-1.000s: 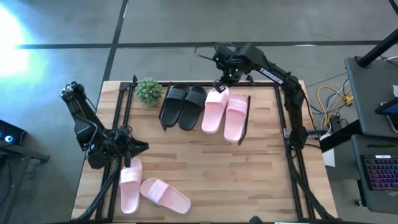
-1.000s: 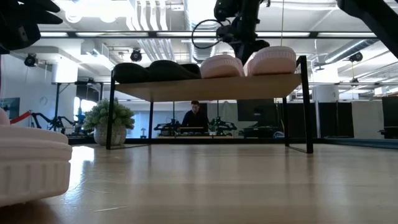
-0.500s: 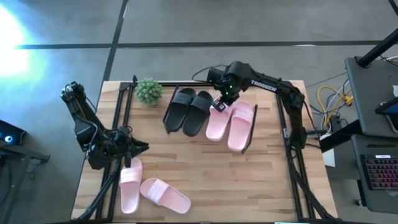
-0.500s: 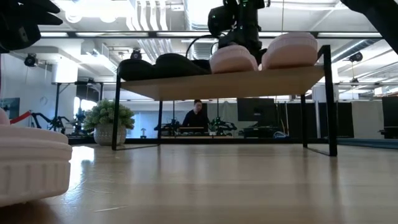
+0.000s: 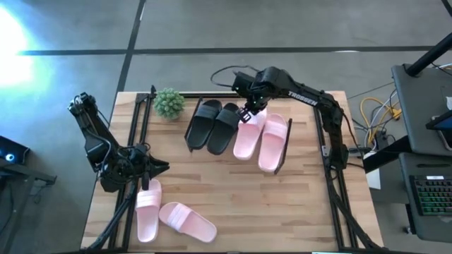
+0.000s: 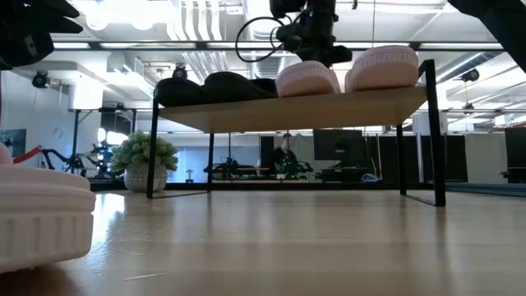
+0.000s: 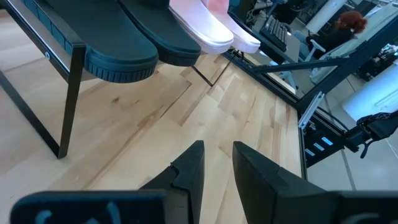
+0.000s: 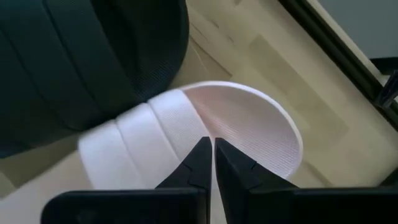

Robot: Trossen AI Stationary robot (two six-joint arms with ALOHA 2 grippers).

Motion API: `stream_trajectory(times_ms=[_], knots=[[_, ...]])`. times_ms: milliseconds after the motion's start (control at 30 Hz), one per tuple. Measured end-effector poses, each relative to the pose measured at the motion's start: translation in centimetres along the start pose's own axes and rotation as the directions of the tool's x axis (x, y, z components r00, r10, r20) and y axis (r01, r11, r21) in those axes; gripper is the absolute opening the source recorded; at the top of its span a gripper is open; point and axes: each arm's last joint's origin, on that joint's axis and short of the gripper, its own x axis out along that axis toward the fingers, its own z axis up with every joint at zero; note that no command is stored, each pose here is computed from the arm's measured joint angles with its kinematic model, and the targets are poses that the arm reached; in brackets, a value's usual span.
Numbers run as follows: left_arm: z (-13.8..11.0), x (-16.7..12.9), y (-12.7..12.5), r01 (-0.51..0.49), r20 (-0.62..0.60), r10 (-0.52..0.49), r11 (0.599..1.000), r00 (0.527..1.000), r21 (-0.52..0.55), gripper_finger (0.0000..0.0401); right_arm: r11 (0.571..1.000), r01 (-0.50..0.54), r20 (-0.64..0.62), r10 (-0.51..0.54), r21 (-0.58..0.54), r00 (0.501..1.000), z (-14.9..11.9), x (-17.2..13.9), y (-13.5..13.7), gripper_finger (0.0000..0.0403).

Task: Pick and place slides into the shelf
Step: Put the pink slipper on the shelf

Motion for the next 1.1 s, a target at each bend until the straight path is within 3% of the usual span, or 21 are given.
stream_trajectory(times_ms=[100, 367, 600, 800, 933, 1100], knots=[[0.0, 0.0, 0.0, 0.0, 0.0, 0.0, 1.0, 1.0, 0.0, 0.007, 1.0, -0.015, 0.01, 0.015, 0.01, 1.0, -0.1, -0.6, -0.2, 0.0013], [0.0, 0.0, 0.0, 0.0, 0.0, 0.0, 1.0, 1.0, 0.0, 0.007, 0.982, -0.181, 0.024, 0.182, -0.048, 0.983, -2.5, -4.3, 0.0, 0.0013], [0.0, 0.0, 0.0, 0.0, 0.0, 0.0, 1.0, 1.0, 0.029, 0.007, 0.963, -0.264, 0.033, 0.263, 0.044, 0.964, -4.8, -6.8, -0.4, 0.0013], [-0.1, 0.1, 0.1, -0.003, -0.001, 0.003, 0.999, 1.0, 0.035, 0.007, 0.975, -0.187, -0.109, 0.2, 0.118, 0.974, -6.1, -3.4, -0.3, 0.0013], [-0.4, 0.2, 0.3, -0.007, -0.004, 0.007, 0.999, 1.0, 0.043, 0.007, 0.994, -0.064, -0.185, 0.08, 0.091, 0.979, -6.4, -0.1, -0.2, 0.0013], [-0.4, 0.2, 0.2, -0.004, -0.01, 0.005, 0.999, 1.0, 0.041, 0.007, 0.997, -0.045, -0.248, 0.06, 0.066, 0.967, -7.0, 2.7, 0.3, 0.0013]])
